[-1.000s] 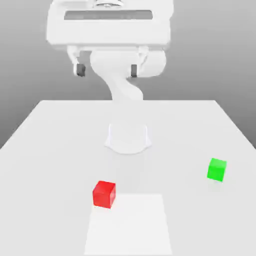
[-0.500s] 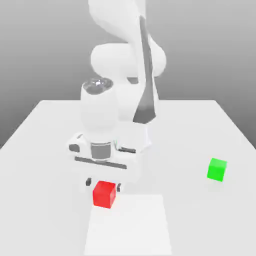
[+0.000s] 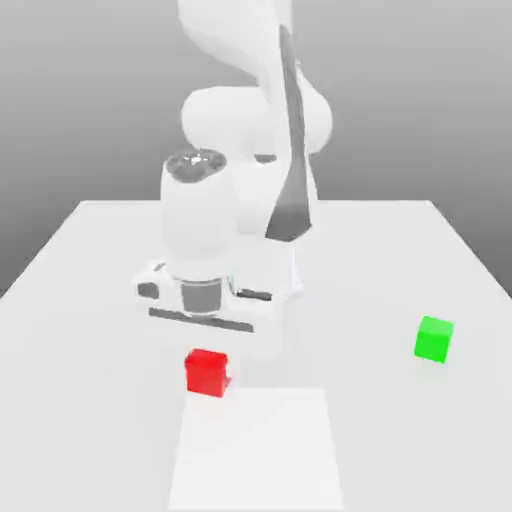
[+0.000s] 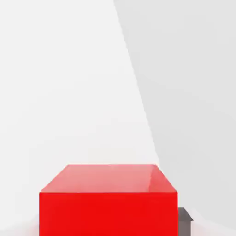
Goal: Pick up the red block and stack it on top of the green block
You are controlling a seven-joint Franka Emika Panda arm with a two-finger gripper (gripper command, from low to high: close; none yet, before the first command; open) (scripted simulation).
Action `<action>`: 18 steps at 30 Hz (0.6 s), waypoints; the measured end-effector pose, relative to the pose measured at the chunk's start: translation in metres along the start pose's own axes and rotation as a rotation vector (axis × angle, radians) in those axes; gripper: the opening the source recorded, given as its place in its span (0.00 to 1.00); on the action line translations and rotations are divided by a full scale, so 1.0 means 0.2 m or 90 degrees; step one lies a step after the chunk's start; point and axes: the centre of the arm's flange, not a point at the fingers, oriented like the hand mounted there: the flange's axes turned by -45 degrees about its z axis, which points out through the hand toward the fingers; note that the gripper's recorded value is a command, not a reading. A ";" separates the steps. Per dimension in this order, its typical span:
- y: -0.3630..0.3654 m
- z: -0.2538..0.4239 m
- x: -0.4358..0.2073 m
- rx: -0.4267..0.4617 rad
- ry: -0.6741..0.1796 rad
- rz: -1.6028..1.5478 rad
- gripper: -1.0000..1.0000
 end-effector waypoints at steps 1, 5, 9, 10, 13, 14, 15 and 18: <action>-0.07 -0.02 0.00 0.001 0.001 -0.035 0.00; -0.46 -0.09 -0.07 0.004 0.003 -0.235 0.00; -0.86 -0.13 -0.26 0.006 0.005 -0.453 0.00; -0.95 -0.14 -0.32 0.006 0.005 -0.507 0.00; -1.20 -0.17 -0.54 0.005 0.004 -0.672 0.00; -1.27 -0.18 -0.63 0.005 0.004 -0.727 0.00; -1.34 -0.19 -0.72 0.004 0.003 -0.782 0.00; -1.50 -0.20 -1.02 0.001 0.000 -0.947 0.00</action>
